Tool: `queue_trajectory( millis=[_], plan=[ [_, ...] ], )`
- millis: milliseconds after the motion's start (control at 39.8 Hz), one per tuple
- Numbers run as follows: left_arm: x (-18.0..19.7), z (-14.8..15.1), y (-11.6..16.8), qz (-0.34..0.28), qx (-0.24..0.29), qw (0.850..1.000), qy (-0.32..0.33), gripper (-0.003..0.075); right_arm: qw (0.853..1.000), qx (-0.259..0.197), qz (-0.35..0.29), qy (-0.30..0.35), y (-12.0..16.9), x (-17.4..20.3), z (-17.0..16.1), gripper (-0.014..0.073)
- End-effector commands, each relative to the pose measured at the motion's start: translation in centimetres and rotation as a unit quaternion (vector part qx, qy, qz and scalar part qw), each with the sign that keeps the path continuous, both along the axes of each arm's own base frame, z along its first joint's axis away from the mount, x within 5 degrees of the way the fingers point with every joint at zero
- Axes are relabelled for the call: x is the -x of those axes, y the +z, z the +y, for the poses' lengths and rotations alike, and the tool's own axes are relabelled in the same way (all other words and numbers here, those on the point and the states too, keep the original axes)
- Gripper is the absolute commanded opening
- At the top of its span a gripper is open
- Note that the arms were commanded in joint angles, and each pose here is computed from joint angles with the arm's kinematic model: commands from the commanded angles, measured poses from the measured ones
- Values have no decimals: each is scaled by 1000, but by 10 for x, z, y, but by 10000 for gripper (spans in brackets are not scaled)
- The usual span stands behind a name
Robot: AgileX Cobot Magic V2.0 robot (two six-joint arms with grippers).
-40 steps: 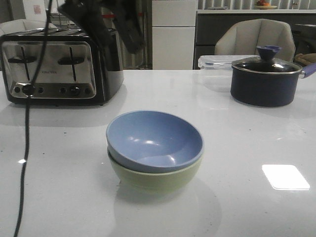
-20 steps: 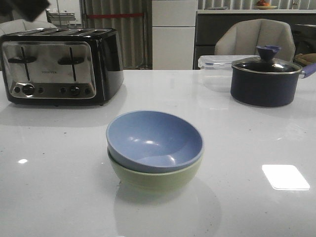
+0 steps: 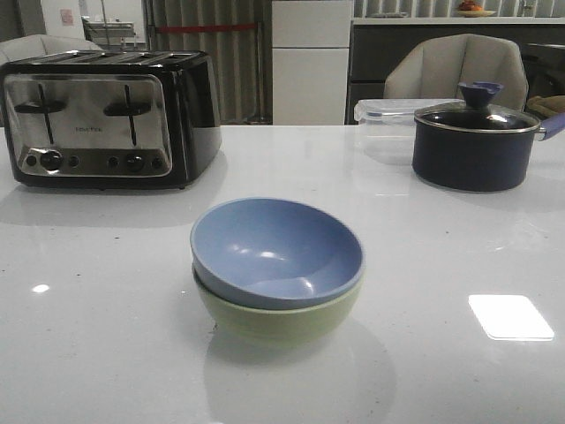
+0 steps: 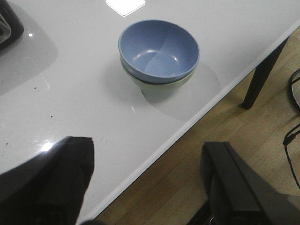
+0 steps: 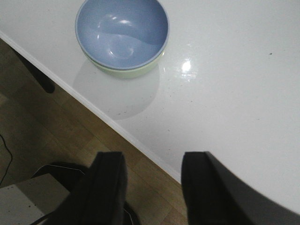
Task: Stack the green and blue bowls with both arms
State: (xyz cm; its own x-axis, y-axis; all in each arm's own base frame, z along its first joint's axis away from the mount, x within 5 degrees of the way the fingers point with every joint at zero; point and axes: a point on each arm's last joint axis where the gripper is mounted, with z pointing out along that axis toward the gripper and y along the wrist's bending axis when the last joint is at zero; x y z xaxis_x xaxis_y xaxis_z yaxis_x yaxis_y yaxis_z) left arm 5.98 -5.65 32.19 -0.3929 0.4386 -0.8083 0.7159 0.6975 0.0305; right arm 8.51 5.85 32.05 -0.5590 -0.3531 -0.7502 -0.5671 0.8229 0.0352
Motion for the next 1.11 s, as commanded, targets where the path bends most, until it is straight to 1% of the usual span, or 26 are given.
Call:
queue_trajectory(
  millis=[0, 176, 352, 553, 603, 678, 703, 779, 879, 980, 1080],
  plan=[
    [-2, -2, 9, -30, 36, 999, 6, 531, 999, -25, -35, -2, 12, -3, 2, 407],
    [-3, -2, 8, -28, 43, 999, 13, 531, 999, -22, -37, -3, 12, -3, 1, 407],
    [-6, 1, 8, -26, 46, 998, 45, 530, 999, -4, -42, -5, 11, -4, -1, 407],
    [-7, 1, 8, -30, 45, 997, 47, 529, 999, -4, -41, -5, 11, -4, -1, 402],
    [-7, 1, 8, -30, 45, 997, 47, 529, 999, -4, -41, -5, 11, -4, -1, 388],
    [-7, 1, 8, -30, 45, 997, 47, 521, 999, -6, -39, -5, 11, -3, -1, 324],
    [-7, 1, 8, -30, 45, 997, 47, 502, 999, -6, -39, -5, 11, -3, -1, 285],
    [-7, 1, 8, -30, 45, 997, 47, 442, 999, -6, -38, -5, 11, -3, -1, 205],
    [-7, 1, 8, -30, 45, 997, 47, 333, 999, -6, -38, -5, 11, -3, -1, 115],
    [-7, 1, 8, -30, 45, 997, 47, 230, 999, -6, -38, -5, 11, -3, -1, 57],
    [-7, 1, 8, -30, 45, 997, 47, 144, 999, -6, -38, -5, 11, -3, -1, 29]
  ],
)
